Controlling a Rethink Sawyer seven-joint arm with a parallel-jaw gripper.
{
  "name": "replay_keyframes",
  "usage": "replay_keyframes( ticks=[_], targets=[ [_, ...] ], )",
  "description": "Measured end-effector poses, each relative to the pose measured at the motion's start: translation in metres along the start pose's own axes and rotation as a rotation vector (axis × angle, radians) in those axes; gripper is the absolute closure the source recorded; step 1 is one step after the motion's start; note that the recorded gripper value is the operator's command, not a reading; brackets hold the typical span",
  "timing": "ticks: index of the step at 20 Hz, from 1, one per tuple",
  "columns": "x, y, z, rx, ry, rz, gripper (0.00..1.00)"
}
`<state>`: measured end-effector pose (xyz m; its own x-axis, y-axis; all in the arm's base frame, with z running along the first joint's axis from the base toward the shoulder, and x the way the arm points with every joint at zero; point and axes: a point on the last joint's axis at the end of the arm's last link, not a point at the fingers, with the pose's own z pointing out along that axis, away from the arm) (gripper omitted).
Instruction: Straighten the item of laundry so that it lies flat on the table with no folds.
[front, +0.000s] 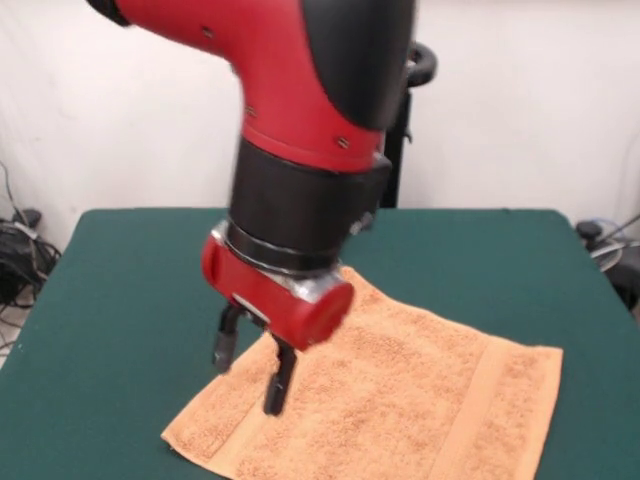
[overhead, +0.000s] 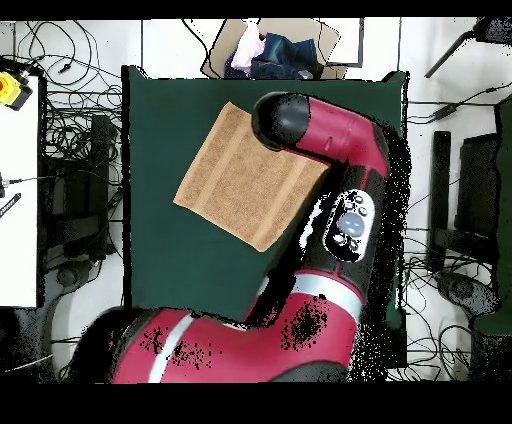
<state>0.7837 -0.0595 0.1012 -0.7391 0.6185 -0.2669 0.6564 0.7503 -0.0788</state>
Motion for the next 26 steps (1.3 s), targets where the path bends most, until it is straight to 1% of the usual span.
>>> replay_keyframes(
  ticks=[3, 4, 8, 15, 19, 26],
  targets=[
    [0.007, 0.014, 0.008, 0.013, -0.015, -0.012, 0.0],
    [0.012, 0.021, 0.013, 0.025, -0.022, -0.015, 0.0],
    [0.017, 0.026, 0.021, 0.039, -0.027, -0.011, 0.0],
    [0.015, 0.017, 0.028, 0.063, -0.03, -0.002, 0.0],
    [0.014, 0.009, 0.033, 0.086, -0.036, -0.005, 0.0],
    [0.014, 0.008, 0.036, 0.091, -0.036, -0.007, 0.0]
  ],
)
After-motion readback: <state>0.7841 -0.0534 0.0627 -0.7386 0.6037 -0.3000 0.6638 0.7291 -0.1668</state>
